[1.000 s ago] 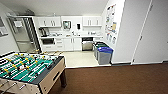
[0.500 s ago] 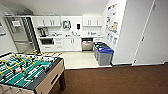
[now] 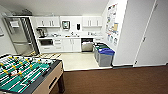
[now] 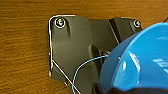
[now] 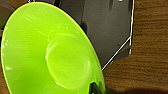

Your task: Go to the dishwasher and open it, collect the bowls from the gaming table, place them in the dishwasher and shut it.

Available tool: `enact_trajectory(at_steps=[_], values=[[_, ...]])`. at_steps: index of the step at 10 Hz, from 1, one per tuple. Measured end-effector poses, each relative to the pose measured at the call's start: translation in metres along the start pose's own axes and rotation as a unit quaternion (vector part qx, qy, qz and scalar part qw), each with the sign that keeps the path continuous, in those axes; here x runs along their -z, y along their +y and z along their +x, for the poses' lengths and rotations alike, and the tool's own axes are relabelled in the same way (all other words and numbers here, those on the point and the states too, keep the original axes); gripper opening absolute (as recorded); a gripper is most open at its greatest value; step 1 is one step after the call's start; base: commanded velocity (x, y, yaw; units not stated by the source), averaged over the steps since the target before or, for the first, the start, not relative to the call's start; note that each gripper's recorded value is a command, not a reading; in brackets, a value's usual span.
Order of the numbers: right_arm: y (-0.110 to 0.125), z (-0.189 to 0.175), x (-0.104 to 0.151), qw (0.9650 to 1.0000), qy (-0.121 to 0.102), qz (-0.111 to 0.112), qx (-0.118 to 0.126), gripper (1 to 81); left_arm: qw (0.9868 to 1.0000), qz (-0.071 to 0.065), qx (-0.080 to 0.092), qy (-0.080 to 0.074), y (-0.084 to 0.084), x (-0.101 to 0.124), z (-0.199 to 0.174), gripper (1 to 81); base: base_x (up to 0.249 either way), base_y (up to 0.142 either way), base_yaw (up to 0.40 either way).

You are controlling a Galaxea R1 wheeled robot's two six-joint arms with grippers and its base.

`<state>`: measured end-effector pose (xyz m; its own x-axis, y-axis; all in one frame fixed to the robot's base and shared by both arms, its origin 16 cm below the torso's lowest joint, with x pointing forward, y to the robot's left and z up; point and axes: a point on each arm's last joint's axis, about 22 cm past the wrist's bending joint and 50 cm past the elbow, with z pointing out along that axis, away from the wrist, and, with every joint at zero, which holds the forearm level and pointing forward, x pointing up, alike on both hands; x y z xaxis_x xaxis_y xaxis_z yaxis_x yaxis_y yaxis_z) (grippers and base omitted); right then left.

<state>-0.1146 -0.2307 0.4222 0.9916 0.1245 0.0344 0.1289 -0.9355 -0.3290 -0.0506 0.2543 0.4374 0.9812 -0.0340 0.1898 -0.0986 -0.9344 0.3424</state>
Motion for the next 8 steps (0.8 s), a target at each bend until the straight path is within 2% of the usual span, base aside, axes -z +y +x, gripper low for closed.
enact_trajectory(at_steps=[6, 7, 8], values=[[0.0, 0.0, 0.0, 1.0, 0.0, -0.001, 0.002, 1.0, 1.0, -0.003, 0.001, -0.001, 0.004, -0.001, -0.003, 1.0, 0.144, 0.0, 0.0], [0.001, 0.002, 0.0, 1.0, -0.001, -0.002, 0.002, 1.0, 1.0, 0.0, 0.0, 0.0, 0.0, 0.0, 0.002, 1.0, 0.144, 0.0, 0.0], [0.002, 0.008, 0.0, 1.0, 0.006, 0.001, 0.003, 1.0, 1.0, -0.002, -0.001, 0.005, 0.002, -0.002, 0.008, 1.0, 0.144, 0.0, 0.0]])
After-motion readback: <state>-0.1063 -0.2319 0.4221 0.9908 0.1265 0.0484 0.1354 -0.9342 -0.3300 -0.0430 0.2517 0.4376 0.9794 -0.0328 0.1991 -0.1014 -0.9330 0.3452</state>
